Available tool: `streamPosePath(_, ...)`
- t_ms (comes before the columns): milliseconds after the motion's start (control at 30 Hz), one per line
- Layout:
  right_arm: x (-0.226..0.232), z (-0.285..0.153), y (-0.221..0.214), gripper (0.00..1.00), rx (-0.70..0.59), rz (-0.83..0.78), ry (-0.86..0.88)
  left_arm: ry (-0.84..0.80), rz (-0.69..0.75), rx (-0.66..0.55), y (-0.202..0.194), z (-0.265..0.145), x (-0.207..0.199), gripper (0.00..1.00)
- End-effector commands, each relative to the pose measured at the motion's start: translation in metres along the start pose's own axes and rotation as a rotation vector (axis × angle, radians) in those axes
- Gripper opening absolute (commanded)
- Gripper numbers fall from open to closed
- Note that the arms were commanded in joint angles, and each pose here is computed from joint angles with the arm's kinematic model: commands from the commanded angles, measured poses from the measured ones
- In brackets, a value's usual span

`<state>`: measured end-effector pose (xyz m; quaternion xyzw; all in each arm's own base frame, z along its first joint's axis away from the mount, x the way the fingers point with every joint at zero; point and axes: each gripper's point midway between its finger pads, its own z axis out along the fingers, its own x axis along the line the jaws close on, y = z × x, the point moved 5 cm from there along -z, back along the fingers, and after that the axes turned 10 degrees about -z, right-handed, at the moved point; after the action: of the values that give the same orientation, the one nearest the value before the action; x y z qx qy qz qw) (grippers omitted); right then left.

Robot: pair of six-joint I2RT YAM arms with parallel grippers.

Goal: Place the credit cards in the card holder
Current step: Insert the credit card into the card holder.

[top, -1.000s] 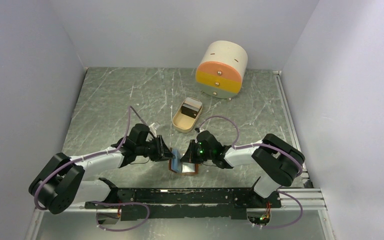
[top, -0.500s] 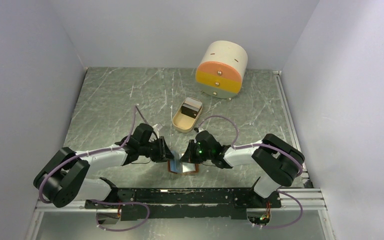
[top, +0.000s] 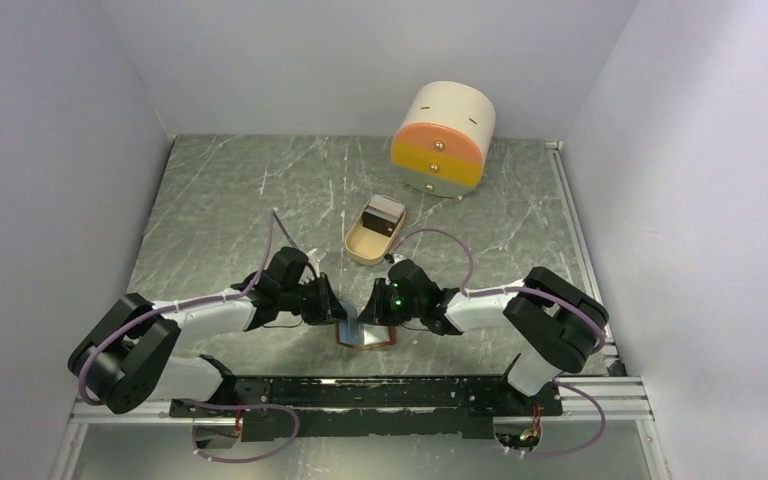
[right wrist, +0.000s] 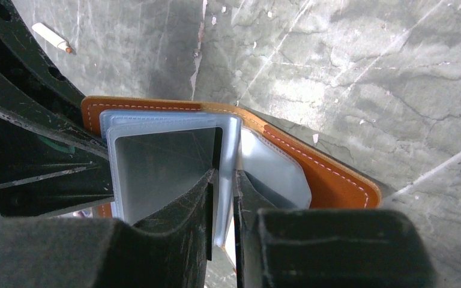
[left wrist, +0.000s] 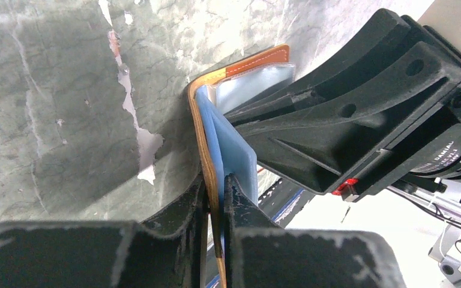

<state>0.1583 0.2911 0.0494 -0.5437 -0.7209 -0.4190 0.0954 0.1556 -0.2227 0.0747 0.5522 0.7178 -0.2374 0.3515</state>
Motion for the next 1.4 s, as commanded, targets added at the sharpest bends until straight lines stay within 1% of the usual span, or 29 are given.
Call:
streamPosePath(0, -0.006, 0.005, -0.011, 0.2, 0.046, -0.029, -0.029, -0.162, 0.043, 0.02, 0.001, -0.009, -0.041, 0.09)
streamPosePath(100, -0.004, 0.007, -0.011, 0.2, 0.049, -0.032, -0.021, -0.171, 0.049, 0.029, -0.001, -0.009, -0.043, 0.09)
streamPosePath(233, -0.004, 0.007, -0.011, 0.2, 0.05, -0.036, -0.013, -0.236, 0.061, 0.055, -0.004, -0.01, -0.049, 0.09)
streamPosePath(300, -0.003, 0.007, -0.011, 0.2, 0.049, -0.035, -0.009, -0.234, 0.058, 0.058, -0.004, -0.01, -0.048, 0.09)
streamPosePath(367, -0.004, 0.007, -0.011, 0.2, 0.051, -0.042, -0.012, -0.188, 0.053, 0.047, -0.003, -0.009, -0.045, 0.09)
streamPosePath(500, -0.006, 0.0, -0.007, 0.23, 0.067, -0.066, -0.06, -0.013, 0.037, 0.001, 0.004, -0.01, -0.031, 0.09)
streamPosePath(667, 0.012, -0.024, 0.018, 0.36, 0.012, -0.104, -0.088, 0.055, 0.027, -0.007, 0.003, -0.015, -0.025, 0.09)
streamPosePath(700, 0.016, -0.029, 0.022, 0.4, -0.004, -0.1, -0.084, 0.067, 0.02, -0.005, 0.003, -0.015, -0.024, 0.09)
streamPosePath(767, 0.025, -0.038, 0.029, 0.52, -0.03, -0.088, -0.064, 0.09, 0.01, -0.006, 0.004, -0.015, -0.024, 0.09)
streamPosePath(800, 0.03, -0.041, 0.032, 0.55, -0.039, -0.083, -0.054, 0.103, 0.007, -0.008, 0.005, -0.015, -0.023, 0.09)
streamPosePath(1000, 0.048, -0.059, 0.039, 0.59, -0.081, -0.075, -0.018, 0.117, 0.002, -0.018, 0.008, -0.017, -0.028, 0.09)
streamPosePath(1133, 0.058, -0.06, 0.036, 0.63, -0.073, -0.093, -0.001, 0.107, -0.003, -0.014, 0.008, -0.016, -0.03, 0.09)
streamPosePath(1267, 0.065, -0.054, 0.032, 0.63, -0.054, -0.113, -0.011, 0.104, -0.011, -0.005, 0.007, -0.014, -0.028, 0.09)
streamPosePath(1367, 0.062, -0.047, 0.028, 0.62, -0.038, -0.12, -0.034, 0.11, -0.015, 0.0, 0.006, -0.013, -0.027, 0.09)
